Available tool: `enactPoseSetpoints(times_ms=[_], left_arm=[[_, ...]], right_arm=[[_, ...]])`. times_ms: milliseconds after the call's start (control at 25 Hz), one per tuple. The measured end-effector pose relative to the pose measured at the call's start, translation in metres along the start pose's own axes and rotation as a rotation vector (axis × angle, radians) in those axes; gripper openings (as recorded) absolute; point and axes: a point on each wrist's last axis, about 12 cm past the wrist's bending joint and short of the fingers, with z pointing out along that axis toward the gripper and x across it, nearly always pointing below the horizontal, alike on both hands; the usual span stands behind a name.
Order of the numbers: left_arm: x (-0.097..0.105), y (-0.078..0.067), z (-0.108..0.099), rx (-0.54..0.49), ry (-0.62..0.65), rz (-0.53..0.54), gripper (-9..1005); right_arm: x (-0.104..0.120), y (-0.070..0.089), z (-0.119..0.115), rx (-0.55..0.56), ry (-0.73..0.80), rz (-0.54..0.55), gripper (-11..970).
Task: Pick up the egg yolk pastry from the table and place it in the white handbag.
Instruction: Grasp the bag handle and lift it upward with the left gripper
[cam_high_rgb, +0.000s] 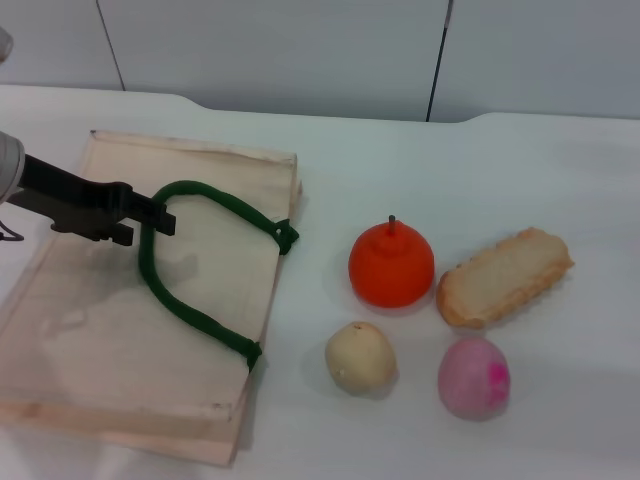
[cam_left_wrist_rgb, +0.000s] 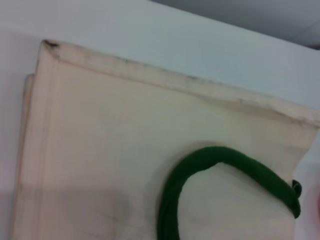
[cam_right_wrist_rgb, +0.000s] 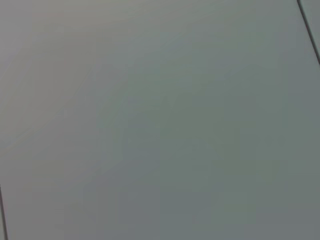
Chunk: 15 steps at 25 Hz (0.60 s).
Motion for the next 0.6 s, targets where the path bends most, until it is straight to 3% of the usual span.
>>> enactPoseSetpoints(times_ms=[360, 600], left_arm=[[0.0, -0.004, 0.021, -0.045, 0.066, 0.025, 741], [-0.002, -0.006, 0.021, -0.072, 0.085, 0.032, 740]], right_arm=[[-0.001, 0.002, 0.002, -0.007, -0.002, 0.0, 878], [0.0, 0.0, 0.001, 0.002, 0.004, 0.002, 877]])
